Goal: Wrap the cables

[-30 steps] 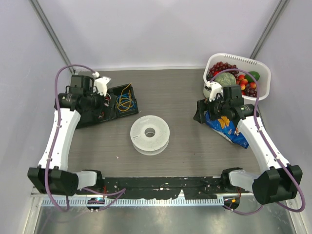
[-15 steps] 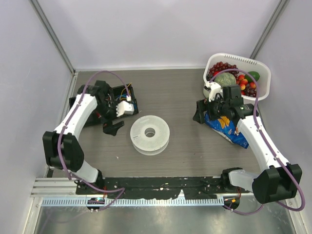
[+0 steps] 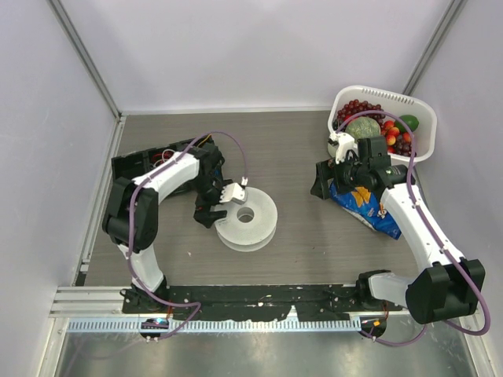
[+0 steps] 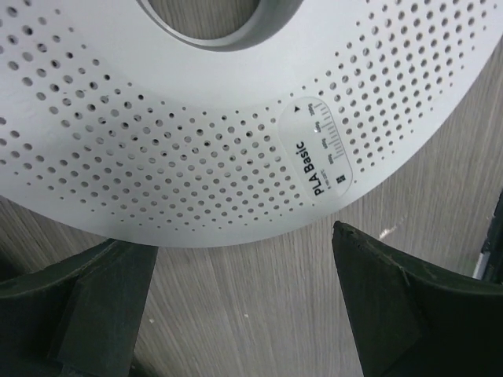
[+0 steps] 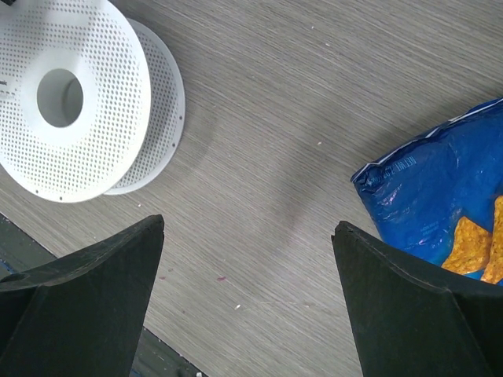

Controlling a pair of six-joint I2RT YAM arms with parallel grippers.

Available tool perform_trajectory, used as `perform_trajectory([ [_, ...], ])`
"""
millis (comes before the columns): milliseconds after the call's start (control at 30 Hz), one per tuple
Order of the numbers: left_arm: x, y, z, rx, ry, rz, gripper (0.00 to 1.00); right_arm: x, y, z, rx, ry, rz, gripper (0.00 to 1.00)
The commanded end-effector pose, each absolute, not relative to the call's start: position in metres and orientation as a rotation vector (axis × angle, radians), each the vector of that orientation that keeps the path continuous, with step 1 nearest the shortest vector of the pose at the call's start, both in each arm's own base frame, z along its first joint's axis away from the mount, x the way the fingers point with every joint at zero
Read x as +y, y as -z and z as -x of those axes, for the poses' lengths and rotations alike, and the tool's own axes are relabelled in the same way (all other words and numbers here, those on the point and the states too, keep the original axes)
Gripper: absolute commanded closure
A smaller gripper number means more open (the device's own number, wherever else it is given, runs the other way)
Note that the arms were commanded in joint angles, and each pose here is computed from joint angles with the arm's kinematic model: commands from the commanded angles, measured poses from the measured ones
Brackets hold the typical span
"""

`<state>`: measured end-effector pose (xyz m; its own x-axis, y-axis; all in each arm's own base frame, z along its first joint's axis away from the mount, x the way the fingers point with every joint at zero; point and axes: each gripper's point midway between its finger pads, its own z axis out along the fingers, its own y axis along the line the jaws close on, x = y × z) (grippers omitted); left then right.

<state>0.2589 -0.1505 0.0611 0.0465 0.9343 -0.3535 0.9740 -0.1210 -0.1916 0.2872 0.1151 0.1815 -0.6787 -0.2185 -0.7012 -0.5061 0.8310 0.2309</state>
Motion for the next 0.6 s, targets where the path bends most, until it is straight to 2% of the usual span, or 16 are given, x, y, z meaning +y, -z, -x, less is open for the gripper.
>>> perform_trajectory([
  [0, -0.191, -0.077, -0.262, 1.885, 0.618, -2.136, 0.05, 0.117, -0.197, -0.297, 2.267, -0.545, 0.538, 0.07],
  [133, -0.211, -0.083, -0.248, 1.852, 0.625, -2.125, 0.05, 0.118, -0.197, -0.297, 2.264, -0.550, 0.537, 0.07],
  [300, -0.220, -0.125, -0.251, 1.925, 0.638, -1.885, 0.05, 0.118, -0.200, -0.299, 2.259, -0.547, 0.540, 0.07],
  [567, -0.139, -0.233, -0.288, 1.983, 0.521, -1.335, 0.01, 0.120, -0.207, -0.304, 2.239, -0.547, 0.551, 0.07],
])
